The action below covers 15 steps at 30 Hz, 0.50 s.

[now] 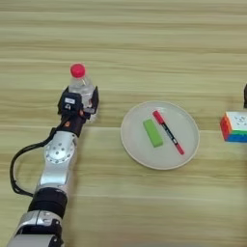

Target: Move the objects on the table

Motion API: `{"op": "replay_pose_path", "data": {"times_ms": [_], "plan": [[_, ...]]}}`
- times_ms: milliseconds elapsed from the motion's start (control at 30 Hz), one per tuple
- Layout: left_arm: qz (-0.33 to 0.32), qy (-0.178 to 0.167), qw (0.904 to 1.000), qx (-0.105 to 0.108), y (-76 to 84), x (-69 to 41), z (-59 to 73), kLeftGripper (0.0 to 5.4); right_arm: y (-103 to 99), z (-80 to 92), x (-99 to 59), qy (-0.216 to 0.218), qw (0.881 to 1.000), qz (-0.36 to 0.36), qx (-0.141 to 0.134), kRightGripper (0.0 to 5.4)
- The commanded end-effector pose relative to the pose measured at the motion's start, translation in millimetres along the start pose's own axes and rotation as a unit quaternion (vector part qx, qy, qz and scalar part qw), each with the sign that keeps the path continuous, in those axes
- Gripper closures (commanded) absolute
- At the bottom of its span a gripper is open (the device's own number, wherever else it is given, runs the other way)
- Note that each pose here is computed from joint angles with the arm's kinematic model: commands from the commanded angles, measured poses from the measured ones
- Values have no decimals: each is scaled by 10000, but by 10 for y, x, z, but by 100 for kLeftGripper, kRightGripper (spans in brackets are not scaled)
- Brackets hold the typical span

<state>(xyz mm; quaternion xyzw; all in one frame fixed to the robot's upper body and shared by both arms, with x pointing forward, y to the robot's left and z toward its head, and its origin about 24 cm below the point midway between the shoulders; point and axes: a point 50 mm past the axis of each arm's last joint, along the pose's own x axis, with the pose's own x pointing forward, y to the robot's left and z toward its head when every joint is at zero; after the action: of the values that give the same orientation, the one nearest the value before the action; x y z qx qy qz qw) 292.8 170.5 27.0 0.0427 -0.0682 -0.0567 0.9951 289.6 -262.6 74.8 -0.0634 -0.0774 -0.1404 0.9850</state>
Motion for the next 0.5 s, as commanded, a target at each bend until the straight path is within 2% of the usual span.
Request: {"op": "replay_pose_path", "data": {"times_ms": [33, 300, 500], "plan": [[-166, 350, 9992, 70, -57, -95, -128, 118, 13, -31, -19, 107, 9999, -15, 19, 0], [-112, 320, 9994, 70, -42, -129, -118, 46, 20, -40, -17, 116, 9999, -10, 20, 0], [19, 293, 9996, 60, 9, -198, -104, 2, 19, -36, -21, 100, 9999, -5, 17, 0]]}}
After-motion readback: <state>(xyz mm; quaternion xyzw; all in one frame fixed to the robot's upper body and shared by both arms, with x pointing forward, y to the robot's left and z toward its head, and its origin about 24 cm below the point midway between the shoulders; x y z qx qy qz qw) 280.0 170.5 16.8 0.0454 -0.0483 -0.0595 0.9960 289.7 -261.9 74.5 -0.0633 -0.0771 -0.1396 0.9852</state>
